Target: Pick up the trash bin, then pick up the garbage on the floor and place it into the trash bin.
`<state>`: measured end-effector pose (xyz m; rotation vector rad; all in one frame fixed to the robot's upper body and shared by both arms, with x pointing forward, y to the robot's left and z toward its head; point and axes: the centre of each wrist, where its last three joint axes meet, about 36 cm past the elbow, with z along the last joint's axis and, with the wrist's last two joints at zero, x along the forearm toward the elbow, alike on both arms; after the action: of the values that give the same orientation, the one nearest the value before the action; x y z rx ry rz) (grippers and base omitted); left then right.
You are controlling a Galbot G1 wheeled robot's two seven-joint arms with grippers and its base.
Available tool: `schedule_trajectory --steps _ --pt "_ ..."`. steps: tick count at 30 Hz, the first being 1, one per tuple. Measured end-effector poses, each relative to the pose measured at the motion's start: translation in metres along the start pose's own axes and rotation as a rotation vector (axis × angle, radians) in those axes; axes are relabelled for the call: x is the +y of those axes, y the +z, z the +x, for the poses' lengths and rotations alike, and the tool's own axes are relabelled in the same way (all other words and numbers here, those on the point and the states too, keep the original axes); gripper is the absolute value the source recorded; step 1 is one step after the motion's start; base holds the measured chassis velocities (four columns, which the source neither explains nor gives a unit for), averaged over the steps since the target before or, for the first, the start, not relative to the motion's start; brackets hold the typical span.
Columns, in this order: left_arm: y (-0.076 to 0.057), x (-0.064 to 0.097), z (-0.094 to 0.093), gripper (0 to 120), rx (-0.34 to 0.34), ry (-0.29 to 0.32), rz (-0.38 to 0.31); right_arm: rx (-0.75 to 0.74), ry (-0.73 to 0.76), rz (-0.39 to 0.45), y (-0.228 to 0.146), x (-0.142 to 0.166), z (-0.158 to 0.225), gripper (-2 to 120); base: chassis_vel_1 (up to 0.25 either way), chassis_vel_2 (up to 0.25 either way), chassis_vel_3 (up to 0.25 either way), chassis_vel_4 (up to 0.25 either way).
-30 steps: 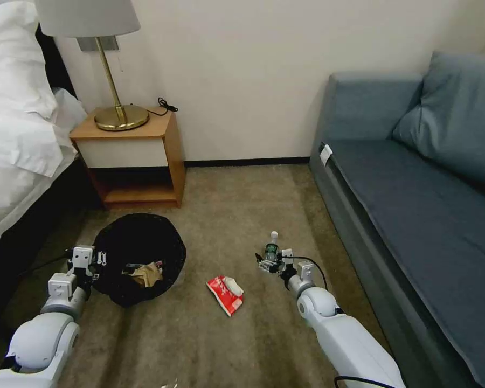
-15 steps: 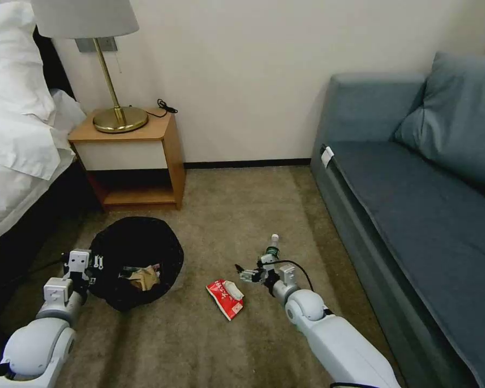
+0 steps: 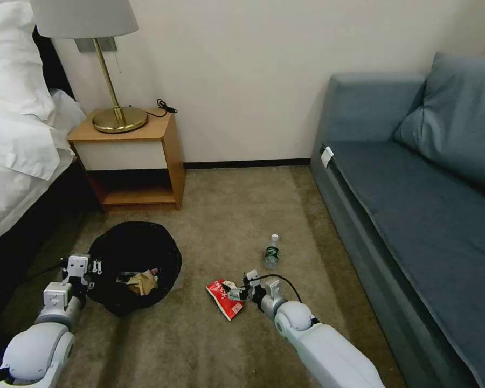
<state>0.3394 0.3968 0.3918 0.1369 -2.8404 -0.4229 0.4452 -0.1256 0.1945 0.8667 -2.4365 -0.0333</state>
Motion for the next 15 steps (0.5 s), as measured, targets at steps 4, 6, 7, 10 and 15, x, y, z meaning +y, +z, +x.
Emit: schedule_trajectory --steps 4,6,7,10,15 --pt "0.001 -0.002 -0.002 5 0.002 0.005 0.004 0.016 -0.006 0.003 0.006 0.001 -0.002 100 0.000 0.000 0.000 0.000" --pt "0.002 -0.004 -0.004 5 0.004 0.010 0.006 0.024 -0.009 0.002 0.009 0.003 -0.002 100 0.000 0.000 0.000 0.000" --pt "0.002 -0.004 -0.004 5 0.004 0.010 0.006 0.024 -0.009 0.002 0.009 0.003 -0.002 100 0.000 0.000 0.000 0.000" --pt "0.004 -0.007 -0.005 5 0.008 0.016 0.006 0.031 -0.012 0.000 0.013 0.004 -0.002 100 0.000 0.000 0.000 0.000" --pt "0.007 -0.008 -0.006 5 0.017 0.021 0.004 0.039 -0.027 0.000 0.018 0.009 -0.007 100 0.000 0.000 0.000 0.000"
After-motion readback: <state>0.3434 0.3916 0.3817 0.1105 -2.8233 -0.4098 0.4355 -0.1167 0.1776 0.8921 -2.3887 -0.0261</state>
